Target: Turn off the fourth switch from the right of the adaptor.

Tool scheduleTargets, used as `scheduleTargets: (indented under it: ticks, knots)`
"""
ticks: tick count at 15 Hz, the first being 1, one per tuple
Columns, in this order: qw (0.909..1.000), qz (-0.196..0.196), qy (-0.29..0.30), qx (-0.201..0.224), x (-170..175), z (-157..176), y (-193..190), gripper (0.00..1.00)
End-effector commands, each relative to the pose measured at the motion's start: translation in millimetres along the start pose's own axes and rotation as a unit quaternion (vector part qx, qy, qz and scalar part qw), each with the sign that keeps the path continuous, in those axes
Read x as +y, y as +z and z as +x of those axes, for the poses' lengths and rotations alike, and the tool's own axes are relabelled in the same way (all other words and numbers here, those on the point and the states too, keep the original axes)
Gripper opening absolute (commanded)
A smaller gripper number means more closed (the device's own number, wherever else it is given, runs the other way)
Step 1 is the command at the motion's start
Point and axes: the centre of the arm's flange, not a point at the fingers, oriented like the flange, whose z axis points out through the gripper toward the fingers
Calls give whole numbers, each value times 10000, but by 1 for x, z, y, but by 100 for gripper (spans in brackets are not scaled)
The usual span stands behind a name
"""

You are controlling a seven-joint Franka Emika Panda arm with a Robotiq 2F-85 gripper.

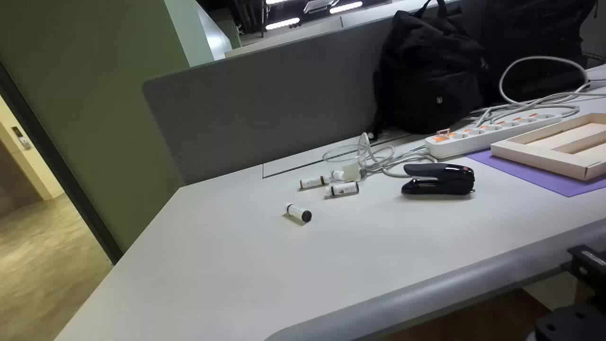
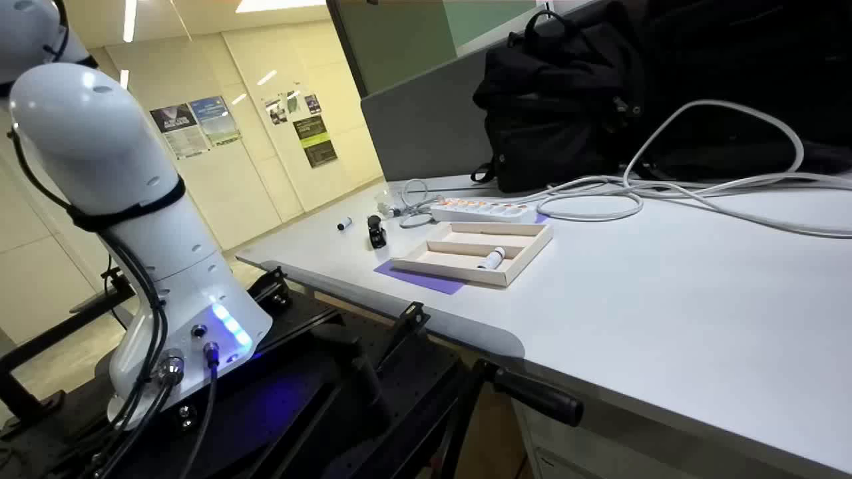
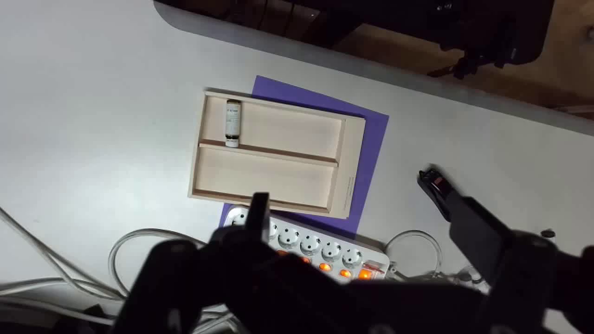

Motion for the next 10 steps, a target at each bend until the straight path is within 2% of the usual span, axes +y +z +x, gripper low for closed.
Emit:
scheduleTargets:
  ticks: [1,9,10]
  knots:
    - [10000,-3,0,2,0,0,0,100]
    - [10000,-5,-1,5,0,0,0,100]
    - [9999,-28,35,99,8,32,8,100]
